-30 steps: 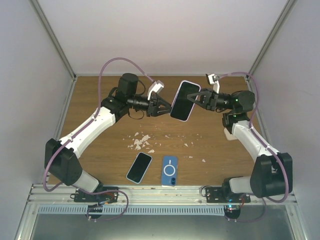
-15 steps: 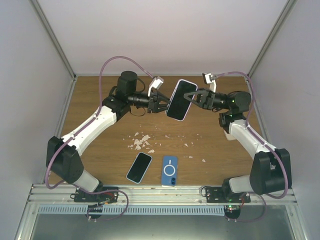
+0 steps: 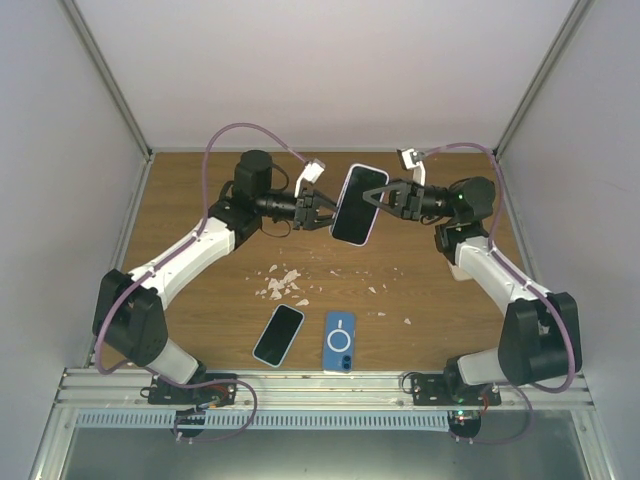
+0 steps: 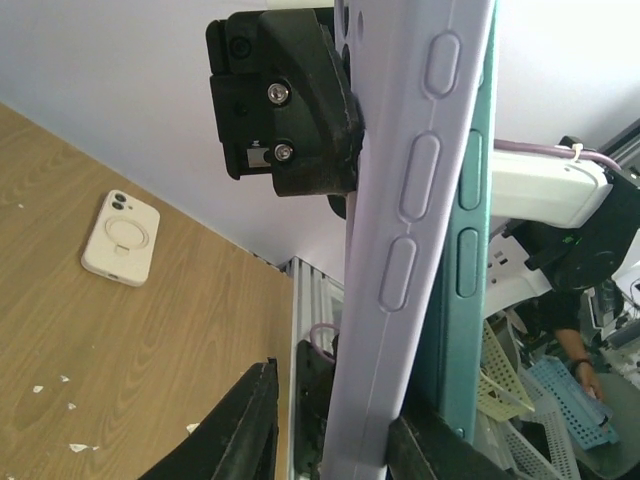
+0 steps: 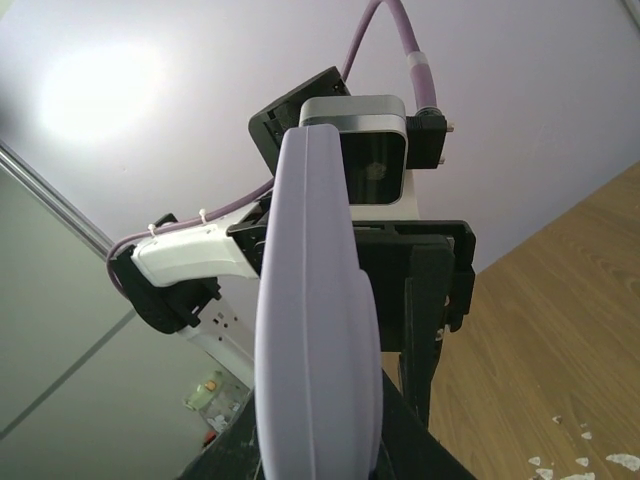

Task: Take the phone out of the phone case
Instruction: Remove the phone case from the phone.

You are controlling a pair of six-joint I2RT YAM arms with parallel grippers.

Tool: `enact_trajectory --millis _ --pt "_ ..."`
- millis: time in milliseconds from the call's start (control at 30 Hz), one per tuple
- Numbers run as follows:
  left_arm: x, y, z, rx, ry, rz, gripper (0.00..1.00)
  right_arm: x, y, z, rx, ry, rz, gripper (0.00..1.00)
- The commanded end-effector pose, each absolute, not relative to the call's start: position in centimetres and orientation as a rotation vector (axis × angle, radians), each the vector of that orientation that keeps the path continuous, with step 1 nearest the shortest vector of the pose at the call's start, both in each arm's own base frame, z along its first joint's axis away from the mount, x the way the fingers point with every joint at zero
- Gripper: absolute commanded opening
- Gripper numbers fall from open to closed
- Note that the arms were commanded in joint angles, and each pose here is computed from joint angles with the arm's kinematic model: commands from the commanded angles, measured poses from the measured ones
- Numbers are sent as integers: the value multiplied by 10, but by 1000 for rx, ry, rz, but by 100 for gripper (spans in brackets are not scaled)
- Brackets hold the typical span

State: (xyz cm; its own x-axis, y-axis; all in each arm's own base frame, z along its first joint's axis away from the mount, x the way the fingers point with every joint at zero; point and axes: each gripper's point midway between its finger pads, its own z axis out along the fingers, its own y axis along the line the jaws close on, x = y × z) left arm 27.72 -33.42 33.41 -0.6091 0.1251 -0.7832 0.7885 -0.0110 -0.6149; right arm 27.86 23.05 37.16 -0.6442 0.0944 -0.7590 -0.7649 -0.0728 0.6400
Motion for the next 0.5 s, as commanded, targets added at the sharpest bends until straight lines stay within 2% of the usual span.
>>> enact_trajectory --millis 0,200,300,467 --pt "272 -350 367 982 1563 -1651 23 236 265 352 -994 1638 1910 1" --pt "268 -343 368 970 1566 -1649 8 250 267 352 -1005 1647 1873 1" --pt "271 -337 368 934 1592 -1661 0 264 264 357 -1000 1649 1827 10" --pt "278 -327 363 850 1655 -1688 0 283 254 367 -968 1647 1755 35"
